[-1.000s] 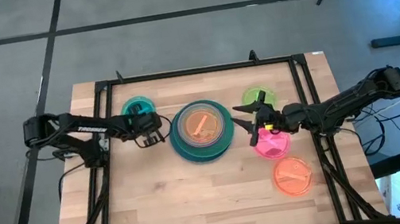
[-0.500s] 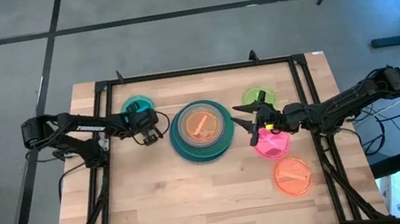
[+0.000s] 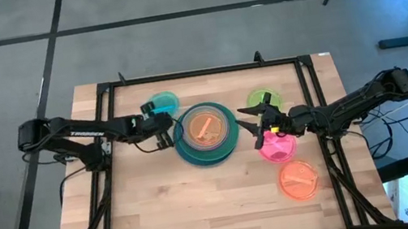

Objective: Stack plastic plates
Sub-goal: Stack the blue plate on top of the orange plate

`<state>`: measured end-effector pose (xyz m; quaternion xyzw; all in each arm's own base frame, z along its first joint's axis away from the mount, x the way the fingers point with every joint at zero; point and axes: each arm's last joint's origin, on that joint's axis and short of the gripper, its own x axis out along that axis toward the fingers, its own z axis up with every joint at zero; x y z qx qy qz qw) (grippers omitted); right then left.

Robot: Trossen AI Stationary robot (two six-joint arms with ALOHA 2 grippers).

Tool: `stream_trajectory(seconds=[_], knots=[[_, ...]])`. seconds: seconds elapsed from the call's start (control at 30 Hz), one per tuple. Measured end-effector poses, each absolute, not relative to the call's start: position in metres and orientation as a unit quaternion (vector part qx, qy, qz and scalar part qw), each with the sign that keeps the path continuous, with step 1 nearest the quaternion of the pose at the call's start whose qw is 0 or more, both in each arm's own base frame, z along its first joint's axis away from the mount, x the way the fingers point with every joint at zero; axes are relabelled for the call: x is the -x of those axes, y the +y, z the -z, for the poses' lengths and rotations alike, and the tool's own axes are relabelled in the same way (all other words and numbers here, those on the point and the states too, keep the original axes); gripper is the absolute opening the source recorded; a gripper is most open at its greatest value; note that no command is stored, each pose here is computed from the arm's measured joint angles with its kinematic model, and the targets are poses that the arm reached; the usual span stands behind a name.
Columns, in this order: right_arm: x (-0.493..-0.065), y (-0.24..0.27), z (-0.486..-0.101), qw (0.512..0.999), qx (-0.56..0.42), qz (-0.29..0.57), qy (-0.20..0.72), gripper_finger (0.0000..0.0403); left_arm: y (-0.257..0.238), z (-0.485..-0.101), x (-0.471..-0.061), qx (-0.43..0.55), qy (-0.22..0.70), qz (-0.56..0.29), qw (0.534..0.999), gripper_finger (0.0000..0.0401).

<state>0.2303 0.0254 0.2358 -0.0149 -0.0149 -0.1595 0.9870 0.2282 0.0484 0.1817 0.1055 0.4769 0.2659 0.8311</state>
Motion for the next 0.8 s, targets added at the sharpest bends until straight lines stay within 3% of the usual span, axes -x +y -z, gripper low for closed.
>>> stream_trajectory(seconds=[0.2,0.43,0.6,0.8], knots=[[-0.23,0.025,-0.236,0.987,0.015,0.16,-0.015,0.0177,0.023,-0.202,-0.253,-0.11,0.406,-0.213,0.882,0.0002],[-0.23,0.025,-0.236,0.987,0.015,0.16,-0.016,0.0177,-0.001,-0.2,-0.279,-0.084,0.327,-0.116,0.934,0.0002],[-0.23,0.025,-0.236,0.987,0.014,0.16,-0.016,0.0177,-0.008,-0.186,-0.296,-0.104,0.3,-0.093,0.944,0.0002],[-0.23,0.025,-0.236,0.987,0.014,0.16,-0.016,0.0177,-0.009,-0.165,-0.303,-0.108,0.33,-0.085,0.934,0.0002]])
